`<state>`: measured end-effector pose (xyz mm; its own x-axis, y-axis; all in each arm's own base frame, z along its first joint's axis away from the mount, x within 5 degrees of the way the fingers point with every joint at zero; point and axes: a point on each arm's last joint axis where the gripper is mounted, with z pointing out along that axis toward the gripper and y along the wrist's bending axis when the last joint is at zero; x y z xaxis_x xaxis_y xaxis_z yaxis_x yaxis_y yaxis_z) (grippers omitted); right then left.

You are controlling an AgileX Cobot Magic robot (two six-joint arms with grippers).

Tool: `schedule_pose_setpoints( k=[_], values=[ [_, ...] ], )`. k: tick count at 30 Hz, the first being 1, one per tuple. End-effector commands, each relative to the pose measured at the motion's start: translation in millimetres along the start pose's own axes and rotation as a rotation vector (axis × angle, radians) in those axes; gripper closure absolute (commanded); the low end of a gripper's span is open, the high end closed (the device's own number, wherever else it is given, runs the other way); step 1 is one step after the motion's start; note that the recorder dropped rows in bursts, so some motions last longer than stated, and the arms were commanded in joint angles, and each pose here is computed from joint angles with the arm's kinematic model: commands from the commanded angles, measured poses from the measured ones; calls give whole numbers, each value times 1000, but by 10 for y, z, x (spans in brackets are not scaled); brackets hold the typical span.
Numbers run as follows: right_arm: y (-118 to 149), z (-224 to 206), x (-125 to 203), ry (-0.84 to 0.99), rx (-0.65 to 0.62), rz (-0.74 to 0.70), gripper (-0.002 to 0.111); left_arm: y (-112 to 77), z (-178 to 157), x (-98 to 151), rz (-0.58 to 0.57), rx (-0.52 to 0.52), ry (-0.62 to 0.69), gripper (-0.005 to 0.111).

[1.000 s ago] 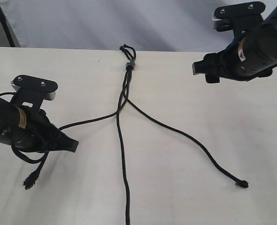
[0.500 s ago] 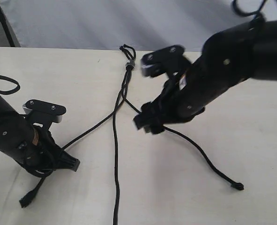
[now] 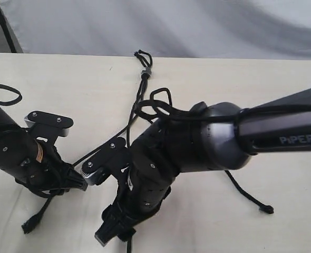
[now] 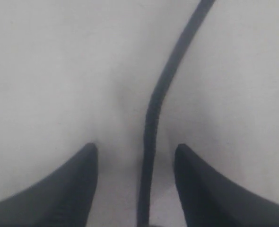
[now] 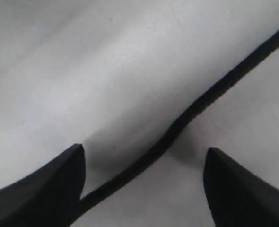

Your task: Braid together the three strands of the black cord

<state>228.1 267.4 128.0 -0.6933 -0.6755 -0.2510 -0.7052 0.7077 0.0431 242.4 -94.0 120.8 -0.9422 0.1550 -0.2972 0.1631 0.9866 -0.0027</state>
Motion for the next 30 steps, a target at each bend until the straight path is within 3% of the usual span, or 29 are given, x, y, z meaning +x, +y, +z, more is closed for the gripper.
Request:
schedule_pose_setpoints(
  k=[1, 2, 3, 5, 7, 8, 9, 11, 16, 23, 27, 30],
  values=[
    [-19, 88, -11, 50, 32, -40, 76, 16, 41, 41, -4, -12, 33, 58],
    [-30, 54, -26, 48, 46, -62, 97, 16, 41, 41, -4, -12, 33, 58],
    [-43, -12, -54, 40, 63, -86, 109, 16, 41, 42, -1, -12, 34, 58],
    [-149, -294, -144, 10, 175, -165, 108, 17, 41, 43, -1, -13, 35, 58],
    [-525, -599, -175, -18, 419, -139, 108, 18, 41, 47, -1, -14, 39, 58],
    [-858, -705, -130, 7, 536, -51, 108, 18, 41, 47, -1, -14, 39, 58],
    [-1089, -738, -83, 23, 563, 19, 108, 18, 41, 47, -1, -14, 39, 58],
    [-1450, -650, 2, 19, 501, 183, 108, 16, 41, 42, -1, -12, 34, 58],
    [-1904, -211, 178, 89, 435, 276, 108, 16, 41, 42, -1, -12, 34, 58],
    [-1847, 28, 299, 232, 389, 312, 108, 16, 41, 42, 4, -12, 34, 58],
    [-1438, 57, 354, 412, 241, 290, 108, 16, 41, 42, 4, -12, 34, 58],
    [-935, 131, 314, 450, 66, 91, 108, 16, 41, 42, 4, -12, 34, 58]
  ],
)
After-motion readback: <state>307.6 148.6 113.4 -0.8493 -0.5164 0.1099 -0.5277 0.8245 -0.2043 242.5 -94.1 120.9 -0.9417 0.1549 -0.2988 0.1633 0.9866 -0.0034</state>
